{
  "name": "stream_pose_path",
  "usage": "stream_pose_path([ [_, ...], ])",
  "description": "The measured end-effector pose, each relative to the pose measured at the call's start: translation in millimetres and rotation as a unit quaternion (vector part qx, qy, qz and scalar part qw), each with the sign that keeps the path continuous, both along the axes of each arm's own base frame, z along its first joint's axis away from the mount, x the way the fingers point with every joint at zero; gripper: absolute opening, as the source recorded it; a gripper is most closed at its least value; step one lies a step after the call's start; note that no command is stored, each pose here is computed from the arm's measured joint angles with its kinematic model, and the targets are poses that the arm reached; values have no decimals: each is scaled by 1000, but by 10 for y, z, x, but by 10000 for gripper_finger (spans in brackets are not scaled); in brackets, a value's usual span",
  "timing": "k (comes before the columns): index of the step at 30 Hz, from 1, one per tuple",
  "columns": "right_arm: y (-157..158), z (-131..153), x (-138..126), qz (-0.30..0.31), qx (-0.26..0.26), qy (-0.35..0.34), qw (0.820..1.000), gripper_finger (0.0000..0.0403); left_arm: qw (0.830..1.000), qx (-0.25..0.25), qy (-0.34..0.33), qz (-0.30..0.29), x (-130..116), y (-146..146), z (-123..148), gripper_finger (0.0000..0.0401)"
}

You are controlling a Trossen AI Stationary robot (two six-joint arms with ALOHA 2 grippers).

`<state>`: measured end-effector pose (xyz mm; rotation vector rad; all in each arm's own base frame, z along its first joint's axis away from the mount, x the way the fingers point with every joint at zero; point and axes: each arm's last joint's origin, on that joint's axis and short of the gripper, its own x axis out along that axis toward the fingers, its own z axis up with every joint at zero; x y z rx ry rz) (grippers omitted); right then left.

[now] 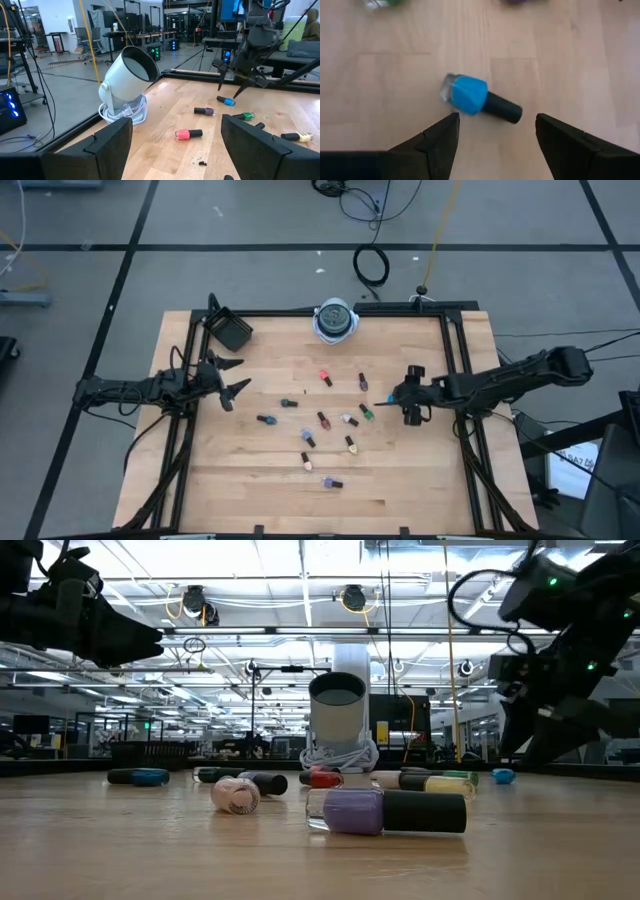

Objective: Pick & Place Nail Polish
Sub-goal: Put the light blue nail polish bottle into the black bin

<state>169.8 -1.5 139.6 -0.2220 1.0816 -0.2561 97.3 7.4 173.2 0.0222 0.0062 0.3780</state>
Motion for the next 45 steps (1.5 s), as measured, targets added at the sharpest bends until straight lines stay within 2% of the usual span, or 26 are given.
stream_pose_path([
  [5, -76, -86, 73, 6, -15, 18, 1000, 246, 1000, 0, 0, 0, 0, 0, 0, 294],
  [10, -88, -123, 148, -2, -11, -1, 1000, 243, 1000, 0, 0, 0, 0, 0, 0, 294],
  [16, -91, -120, 159, 32, -23, 7, 999, 242, 1000, 0, 0, 0, 0, 0, 0, 294],
  [24, -238, -148, 165, 30, 0, 17, 999, 242, 1000, 0, 0, 0, 0, 0, 0, 294],
  [31, -254, -195, 172, 36, 48, 22, 998, 242, 1000, 0, 0, 0, 0, 0, 0, 294],
  [38, -186, -208, 154, 26, 140, 16, 990, 242, 1000, 0, 0, 0, 0, 0, 0, 294],
  [45, -142, -213, 152, 5, 155, 14, 988, 242, 1000, 0, 0, 0, 0, 0, 0, 294],
])
